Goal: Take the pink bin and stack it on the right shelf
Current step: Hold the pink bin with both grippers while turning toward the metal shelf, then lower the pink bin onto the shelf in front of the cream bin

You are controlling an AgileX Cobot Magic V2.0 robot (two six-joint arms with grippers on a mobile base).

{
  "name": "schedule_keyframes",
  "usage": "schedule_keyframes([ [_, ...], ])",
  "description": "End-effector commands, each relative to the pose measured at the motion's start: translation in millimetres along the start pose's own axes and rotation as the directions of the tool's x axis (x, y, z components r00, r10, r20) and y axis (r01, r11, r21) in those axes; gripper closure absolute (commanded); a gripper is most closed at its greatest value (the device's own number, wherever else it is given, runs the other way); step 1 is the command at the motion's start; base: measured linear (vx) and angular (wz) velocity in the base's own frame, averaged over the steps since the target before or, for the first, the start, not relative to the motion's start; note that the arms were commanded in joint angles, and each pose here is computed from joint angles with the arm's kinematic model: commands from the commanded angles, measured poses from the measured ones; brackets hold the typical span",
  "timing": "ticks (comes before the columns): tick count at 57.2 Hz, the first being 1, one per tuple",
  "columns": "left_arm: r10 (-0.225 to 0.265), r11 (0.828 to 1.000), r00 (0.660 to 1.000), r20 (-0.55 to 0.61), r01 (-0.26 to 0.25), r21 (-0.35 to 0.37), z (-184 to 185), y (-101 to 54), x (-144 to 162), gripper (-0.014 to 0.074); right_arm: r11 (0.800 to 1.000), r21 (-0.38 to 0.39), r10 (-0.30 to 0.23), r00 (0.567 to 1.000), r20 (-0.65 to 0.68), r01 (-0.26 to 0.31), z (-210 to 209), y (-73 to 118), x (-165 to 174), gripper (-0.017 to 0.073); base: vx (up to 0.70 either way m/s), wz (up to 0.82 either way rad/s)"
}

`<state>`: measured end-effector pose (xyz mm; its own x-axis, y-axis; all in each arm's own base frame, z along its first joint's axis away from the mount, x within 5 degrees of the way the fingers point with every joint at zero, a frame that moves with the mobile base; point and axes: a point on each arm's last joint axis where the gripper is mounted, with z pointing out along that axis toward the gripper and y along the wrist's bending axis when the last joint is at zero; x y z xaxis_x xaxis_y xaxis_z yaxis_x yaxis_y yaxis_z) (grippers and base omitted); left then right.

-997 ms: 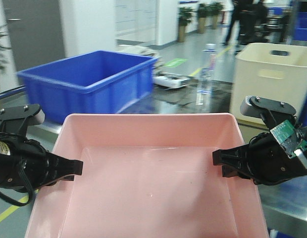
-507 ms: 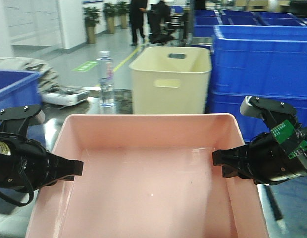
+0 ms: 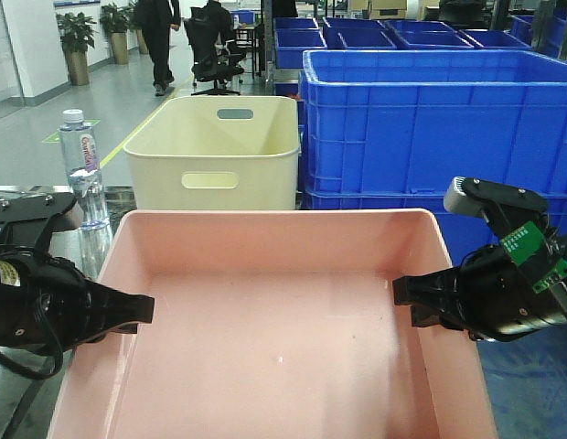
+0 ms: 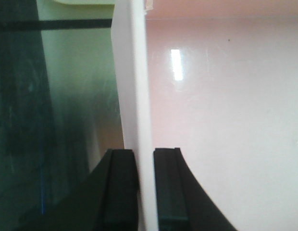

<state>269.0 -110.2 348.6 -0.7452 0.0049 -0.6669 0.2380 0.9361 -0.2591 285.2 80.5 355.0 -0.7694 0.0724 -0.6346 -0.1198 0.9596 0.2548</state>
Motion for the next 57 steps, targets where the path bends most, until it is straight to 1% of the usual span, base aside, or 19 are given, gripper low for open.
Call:
schedule_keyframes([
  [1,0.017,1.000,0.994,0.112,-0.018,0.011,-19.3,-3.4,-12.5,0.0595,1.000,-0.026,-0.004,0.984,0.179,0.009,-26.2,3.5,-18.3,0.0568,0.15,-0.10],
  [21,0.017,1.000,0.994,0.112,-0.018,0.011,-19.3,-3.4,-12.5,0.0595,1.000,-0.026,-0.004,0.984,0.180,0.009,-26.2,3.5,-18.4,0.0568,0.08,0.00],
  [57,0.017,1.000,0.994,0.112,-0.018,0.011,-19.3,-3.4,-12.5,0.0595,1.000,-0.030,0.000,0.983,0.184,0.005,-26.3,3.8,-18.8,0.0568,0.00,0.00],
])
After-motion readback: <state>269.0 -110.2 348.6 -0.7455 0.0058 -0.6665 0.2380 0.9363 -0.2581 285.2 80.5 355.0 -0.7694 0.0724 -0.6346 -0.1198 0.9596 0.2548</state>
